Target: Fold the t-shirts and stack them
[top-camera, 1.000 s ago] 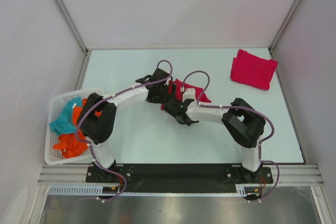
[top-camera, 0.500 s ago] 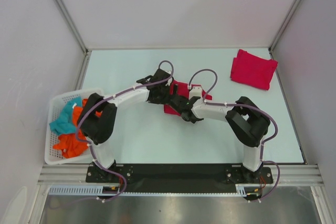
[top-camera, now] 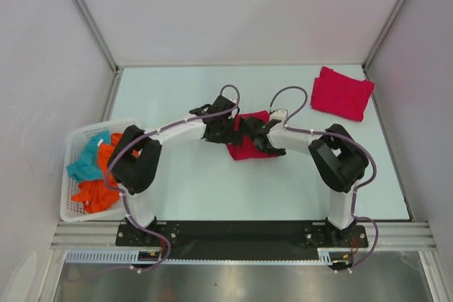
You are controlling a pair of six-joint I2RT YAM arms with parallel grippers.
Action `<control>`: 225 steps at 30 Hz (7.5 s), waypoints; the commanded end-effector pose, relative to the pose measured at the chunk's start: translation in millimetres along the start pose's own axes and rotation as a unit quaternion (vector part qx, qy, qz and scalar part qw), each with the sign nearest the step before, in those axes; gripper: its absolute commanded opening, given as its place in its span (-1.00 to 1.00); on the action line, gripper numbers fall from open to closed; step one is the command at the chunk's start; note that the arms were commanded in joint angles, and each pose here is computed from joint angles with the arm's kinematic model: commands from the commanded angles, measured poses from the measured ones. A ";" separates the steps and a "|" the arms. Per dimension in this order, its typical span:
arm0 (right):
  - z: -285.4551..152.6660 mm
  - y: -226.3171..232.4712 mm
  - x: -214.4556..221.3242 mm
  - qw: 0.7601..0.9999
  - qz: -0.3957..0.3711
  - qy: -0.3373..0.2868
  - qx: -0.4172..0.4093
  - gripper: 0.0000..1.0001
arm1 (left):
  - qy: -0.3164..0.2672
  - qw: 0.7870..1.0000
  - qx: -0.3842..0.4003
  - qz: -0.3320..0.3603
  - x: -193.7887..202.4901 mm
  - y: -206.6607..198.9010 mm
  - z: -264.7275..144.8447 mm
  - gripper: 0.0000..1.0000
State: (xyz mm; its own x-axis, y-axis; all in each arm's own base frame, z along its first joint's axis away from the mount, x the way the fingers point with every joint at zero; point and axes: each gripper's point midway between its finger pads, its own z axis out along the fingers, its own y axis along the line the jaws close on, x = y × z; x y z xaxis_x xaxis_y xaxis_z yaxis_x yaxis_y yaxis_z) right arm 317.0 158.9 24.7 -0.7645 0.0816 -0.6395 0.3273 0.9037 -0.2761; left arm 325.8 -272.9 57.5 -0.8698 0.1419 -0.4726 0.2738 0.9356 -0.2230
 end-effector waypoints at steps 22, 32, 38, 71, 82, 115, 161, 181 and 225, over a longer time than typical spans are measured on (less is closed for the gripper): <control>-31.7 -43.0 -57.9 0.997 0.041 -0.054 0.024 -0.04 | -0.080 0.997 -0.009 -0.020 -37.0 -44.9 -59.4 0.88; -27.7 -36.5 -92.6 0.996 0.075 -0.050 -0.017 -0.03 | -0.081 0.993 -0.051 -0.070 -45.9 25.2 -84.4 0.89; -17.7 -33.2 -113.6 0.995 0.088 -0.049 -0.024 -0.04 | -0.071 0.994 -0.030 -0.073 -35.4 19.0 -83.7 0.89; -66.7 -101.9 -125.7 0.992 0.106 -0.072 -0.012 -0.03 | -0.076 0.997 -0.002 -0.013 -76.1 -27.4 14.4 0.88; -66.9 -107.0 -112.7 0.993 0.101 -0.063 -0.006 -0.03 | -0.066 0.997 0.019 -0.026 -60.4 -29.8 27.4 0.85; -58.5 -86.9 -89.2 0.995 0.087 -0.049 -0.021 -0.04 | -0.068 0.996 0.031 -0.041 -28.7 -15.4 0.8 -0.10; -55.2 -96.4 -85.1 0.997 0.068 -0.047 -0.007 -0.04 | -0.055 0.996 0.040 -0.063 14.6 -24.1 66.0 0.99; -49.5 -122.3 -99.3 0.994 0.093 -0.053 0.019 -0.04 | -0.040 0.983 0.170 -0.051 -24.9 -98.3 88.1 0.03; 34.4 -114.0 -164.3 0.986 0.165 0.009 0.023 -0.03 | -0.126 0.969 0.212 0.010 -169.7 -163.6 26.7 -0.71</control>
State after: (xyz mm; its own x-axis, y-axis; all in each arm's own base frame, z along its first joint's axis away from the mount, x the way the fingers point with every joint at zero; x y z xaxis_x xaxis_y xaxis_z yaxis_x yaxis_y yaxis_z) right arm 393.5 32.3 125.8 -0.6658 0.3082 -0.6795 0.5620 0.8062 -0.1850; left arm 436.7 -466.3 105.4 -0.8016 0.0487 -0.5959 0.4334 0.7340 -0.5230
